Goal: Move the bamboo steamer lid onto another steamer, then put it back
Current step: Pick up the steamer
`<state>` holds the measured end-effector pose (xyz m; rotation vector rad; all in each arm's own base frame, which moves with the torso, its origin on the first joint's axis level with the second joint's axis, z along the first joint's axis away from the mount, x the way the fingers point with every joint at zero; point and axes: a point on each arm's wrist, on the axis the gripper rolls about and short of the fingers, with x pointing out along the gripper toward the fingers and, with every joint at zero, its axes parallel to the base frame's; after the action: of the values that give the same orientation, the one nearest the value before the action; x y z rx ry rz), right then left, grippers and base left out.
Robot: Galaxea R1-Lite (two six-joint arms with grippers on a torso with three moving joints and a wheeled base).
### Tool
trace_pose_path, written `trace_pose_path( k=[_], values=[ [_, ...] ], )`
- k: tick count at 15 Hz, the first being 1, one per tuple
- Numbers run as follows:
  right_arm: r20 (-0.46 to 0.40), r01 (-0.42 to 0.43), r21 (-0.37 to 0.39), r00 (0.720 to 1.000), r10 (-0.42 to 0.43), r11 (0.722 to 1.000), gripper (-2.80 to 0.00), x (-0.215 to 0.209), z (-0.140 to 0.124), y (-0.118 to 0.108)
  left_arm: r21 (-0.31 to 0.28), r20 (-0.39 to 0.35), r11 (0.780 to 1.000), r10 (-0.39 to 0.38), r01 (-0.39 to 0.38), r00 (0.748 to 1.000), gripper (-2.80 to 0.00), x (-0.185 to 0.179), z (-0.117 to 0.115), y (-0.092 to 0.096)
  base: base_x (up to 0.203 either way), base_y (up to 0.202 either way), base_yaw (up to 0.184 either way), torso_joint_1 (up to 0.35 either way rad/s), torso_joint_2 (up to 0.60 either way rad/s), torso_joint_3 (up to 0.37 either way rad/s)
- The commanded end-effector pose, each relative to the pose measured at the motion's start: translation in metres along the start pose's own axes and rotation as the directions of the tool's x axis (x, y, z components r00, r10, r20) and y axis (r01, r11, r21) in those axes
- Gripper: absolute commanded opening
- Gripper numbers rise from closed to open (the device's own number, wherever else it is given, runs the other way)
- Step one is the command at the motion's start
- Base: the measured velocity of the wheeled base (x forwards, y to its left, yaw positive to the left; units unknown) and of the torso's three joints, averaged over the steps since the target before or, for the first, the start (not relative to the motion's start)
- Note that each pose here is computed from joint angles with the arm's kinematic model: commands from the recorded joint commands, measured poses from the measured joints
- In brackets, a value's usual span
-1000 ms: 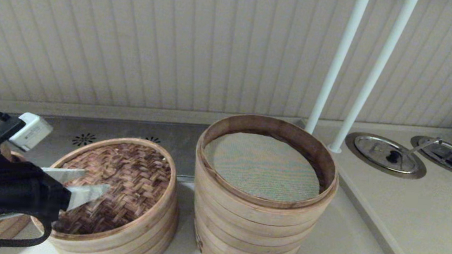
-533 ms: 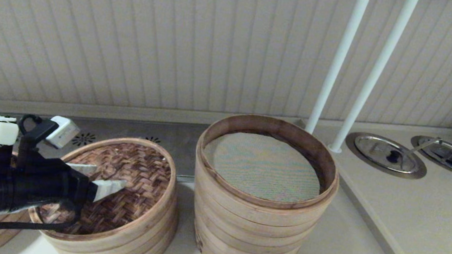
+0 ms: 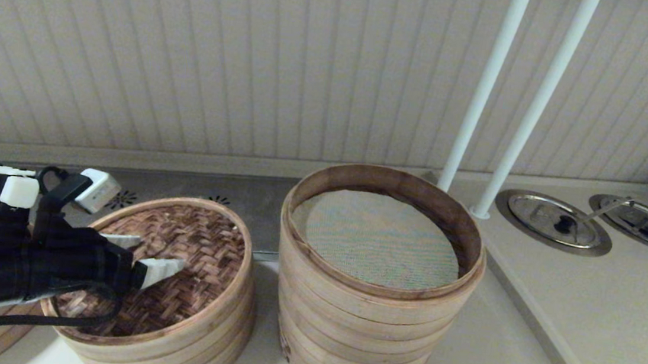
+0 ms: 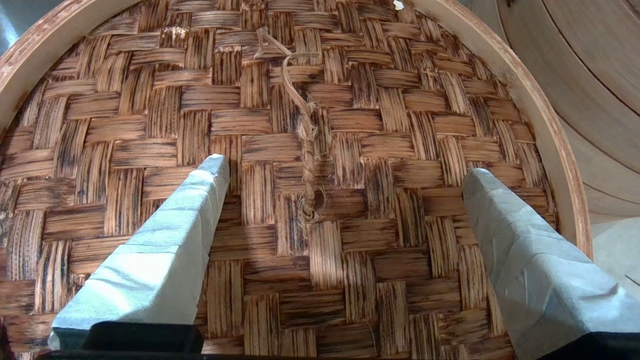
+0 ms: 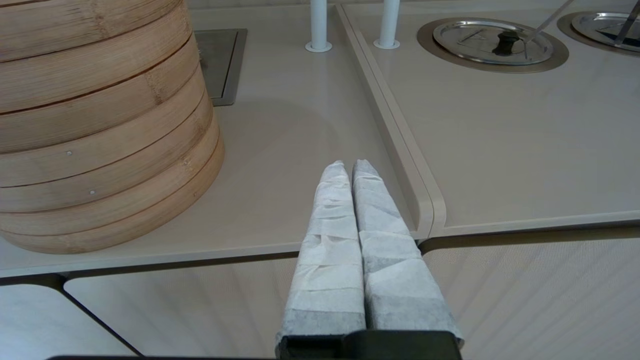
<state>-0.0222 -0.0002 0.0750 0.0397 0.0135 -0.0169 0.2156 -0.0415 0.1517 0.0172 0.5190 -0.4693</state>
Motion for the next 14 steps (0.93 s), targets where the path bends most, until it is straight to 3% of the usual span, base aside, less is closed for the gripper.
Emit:
trace_pose_path(
  k=[1, 7, 10, 14],
  values=[
    [-0.003, 0.0, 0.0, 1.0, 0.0, 1.0, -2.8, 0.0, -0.001, 0.0, 0.002, 0.003, 1.0, -0.002, 0.002, 1.0, -2.8, -0.001, 0.0, 0.0, 0.0, 0.0, 0.0, 0.0, 0.0, 0.0],
    [-0.003, 0.0, 0.0, 1.0, 0.0, 1.0, -2.8, 0.0, -0.001, 0.0, 0.031, 0.04, 0.999, 0.004, -0.005, 0.999, -2.8, 0.0, -0.002, 0.0, 0.0, 0.0, 0.0, 0.0, 0.0, 0.0],
    [-0.003, 0.0, 0.0, 1.0, 0.0, 1.0, -2.8, 0.0, -0.001, 0.0, 0.041, 0.025, 0.998, 0.037, -0.038, 0.999, -2.8, 0.002, -0.006, 0.003, 0.0, 0.0, 0.0, 0.0, 0.0, 0.0],
    [-0.003, 0.0, 0.0, 1.0, 0.0, 1.0, -2.8, 0.0, -0.001, 0.0, 0.037, 0.068, 0.997, 0.068, -0.071, 0.995, -2.8, 0.003, -0.004, 0.011, 0.0, 0.0, 0.0, 0.0, 0.0, 0.0]
  ],
)
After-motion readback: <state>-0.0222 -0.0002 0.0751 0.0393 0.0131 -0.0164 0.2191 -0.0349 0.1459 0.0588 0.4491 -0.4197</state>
